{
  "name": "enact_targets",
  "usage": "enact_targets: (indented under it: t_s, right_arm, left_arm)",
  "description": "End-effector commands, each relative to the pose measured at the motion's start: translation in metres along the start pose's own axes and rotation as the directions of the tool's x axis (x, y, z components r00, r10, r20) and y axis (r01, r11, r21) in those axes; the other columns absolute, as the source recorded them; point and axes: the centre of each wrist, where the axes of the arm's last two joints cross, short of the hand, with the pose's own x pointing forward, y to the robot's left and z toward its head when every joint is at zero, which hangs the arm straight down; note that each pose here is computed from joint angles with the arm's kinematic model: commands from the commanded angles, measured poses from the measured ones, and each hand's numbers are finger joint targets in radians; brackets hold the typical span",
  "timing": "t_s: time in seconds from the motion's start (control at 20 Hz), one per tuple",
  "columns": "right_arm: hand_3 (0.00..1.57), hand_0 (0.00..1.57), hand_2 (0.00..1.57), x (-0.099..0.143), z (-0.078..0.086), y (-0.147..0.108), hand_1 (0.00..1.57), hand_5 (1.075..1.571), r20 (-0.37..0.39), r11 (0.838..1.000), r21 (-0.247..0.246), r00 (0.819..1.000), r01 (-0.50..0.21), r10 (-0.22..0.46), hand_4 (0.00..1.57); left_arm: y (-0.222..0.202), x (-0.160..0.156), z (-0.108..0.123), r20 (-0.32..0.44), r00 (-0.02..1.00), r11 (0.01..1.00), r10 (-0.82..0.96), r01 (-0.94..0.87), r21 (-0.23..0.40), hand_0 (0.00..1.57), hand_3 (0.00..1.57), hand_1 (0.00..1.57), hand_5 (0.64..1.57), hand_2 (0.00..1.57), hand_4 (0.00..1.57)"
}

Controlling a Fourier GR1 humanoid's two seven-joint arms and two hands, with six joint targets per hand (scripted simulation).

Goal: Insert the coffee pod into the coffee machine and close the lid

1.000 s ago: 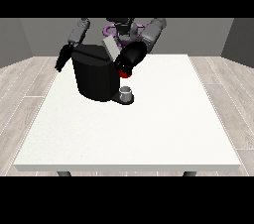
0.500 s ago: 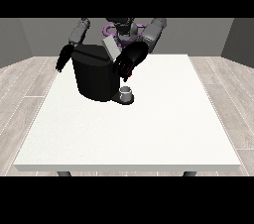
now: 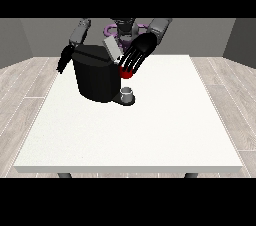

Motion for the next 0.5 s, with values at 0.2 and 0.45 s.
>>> enact_targets:
  t_s: [0.2,0.45]
  right_arm:
    - [0.00,0.00,0.00,-0.077,0.033,-0.035,0.00,1.571,-0.223,0.997,-0.081,0.975,0.000,-0.018,0.00]
    - [0.00,0.00,0.00,-0.093,0.053,-0.044,0.00,1.571,-0.264,0.998,-0.065,0.964,-0.024,0.006,0.00]
  left_arm:
    - [-0.097,0.023,0.003,0.003,0.989,0.963,0.147,-0.143,-0.230,0.00,0.00,0.00,1.571,0.00,0.00]
    - [-0.137,0.012,0.018,-0.004,0.852,0.845,0.524,-0.520,-0.123,0.00,0.00,0.00,1.571,0.15,0.00]
